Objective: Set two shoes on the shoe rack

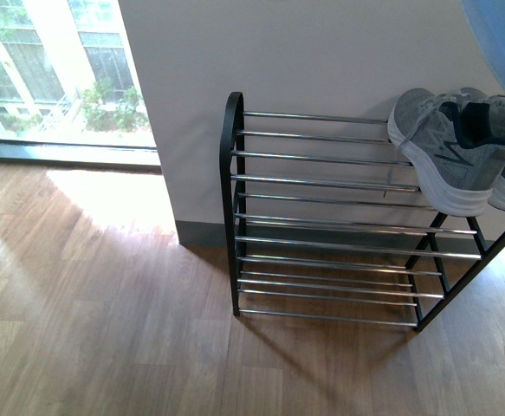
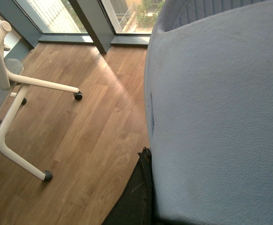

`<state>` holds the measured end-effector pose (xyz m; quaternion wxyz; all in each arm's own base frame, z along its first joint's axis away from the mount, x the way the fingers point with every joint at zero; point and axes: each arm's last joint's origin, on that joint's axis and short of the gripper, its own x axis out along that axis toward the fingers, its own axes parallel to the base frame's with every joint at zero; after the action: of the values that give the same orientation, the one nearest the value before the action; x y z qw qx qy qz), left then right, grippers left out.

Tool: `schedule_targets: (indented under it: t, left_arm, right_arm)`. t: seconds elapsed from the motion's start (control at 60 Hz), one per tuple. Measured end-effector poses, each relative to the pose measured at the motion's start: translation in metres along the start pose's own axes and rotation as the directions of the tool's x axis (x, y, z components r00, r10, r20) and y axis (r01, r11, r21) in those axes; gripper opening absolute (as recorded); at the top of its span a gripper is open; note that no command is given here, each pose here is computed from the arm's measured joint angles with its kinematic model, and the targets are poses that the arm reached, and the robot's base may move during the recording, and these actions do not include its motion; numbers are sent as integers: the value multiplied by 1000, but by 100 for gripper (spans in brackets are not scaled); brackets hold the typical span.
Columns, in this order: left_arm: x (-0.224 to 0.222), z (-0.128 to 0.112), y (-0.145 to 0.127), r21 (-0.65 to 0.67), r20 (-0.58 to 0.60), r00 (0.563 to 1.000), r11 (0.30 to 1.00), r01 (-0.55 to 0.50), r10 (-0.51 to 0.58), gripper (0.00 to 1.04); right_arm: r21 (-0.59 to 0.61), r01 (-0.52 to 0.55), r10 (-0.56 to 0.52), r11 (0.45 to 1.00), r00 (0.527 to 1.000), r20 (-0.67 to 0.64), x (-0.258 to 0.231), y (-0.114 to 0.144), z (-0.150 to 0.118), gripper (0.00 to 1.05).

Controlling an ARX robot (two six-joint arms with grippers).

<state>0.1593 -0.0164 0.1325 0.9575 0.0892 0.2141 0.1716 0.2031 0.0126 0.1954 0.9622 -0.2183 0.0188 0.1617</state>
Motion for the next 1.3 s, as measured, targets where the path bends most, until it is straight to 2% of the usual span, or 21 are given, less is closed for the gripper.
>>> schedule_targets:
  t: [0.167,0.217,0.3,0.484,0.55,0.701,0.851,0.967,1.184,1.301]
  left_arm:
    - [0,0,0,0,0,1000,1000,2,-2,2]
    - [0,0,0,0,0,1000,1000,2,-2,2]
    - [0,0,0,0,0,1000,1000,1,-1,2]
    - [0,0,0,0,0,1000,1000,3,-3,2]
    - [0,0,0,0,0,1000,1000,1,-1,2]
    - [0,0,0,0,0,1000,1000,3,-3,2]
    - [0,0,0,0,0,1000,1000,2,-2,2]
    - [0,0,0,0,0,1000,1000,3,-3,2]
    - [0,0,0,0,0,1000,1000,3,-3,2]
    - [0,0,0,0,0,1000,1000,3,-3,2]
  right_arm:
    - [0,13,-13,1000,1000,-7,0,-1,0,1]
    - [48,-42,40,998,999,31,3,0,0,1]
    - [136,-74,70,988,997,33,18,1,3,1]
    - [279,-79,98,957,993,-58,91,7,14,1]
    - [337,-69,121,939,983,-138,132,16,14,1]
    - [367,-20,120,930,960,-254,209,29,5,1]
    - [343,40,85,939,936,-342,258,35,-17,1]
    - [286,107,36,952,891,-453,299,38,-54,1]
    - [218,204,-43,954,816,-577,336,33,-104,1]
    - [191,249,-85,949,790,-607,347,26,-121,1]
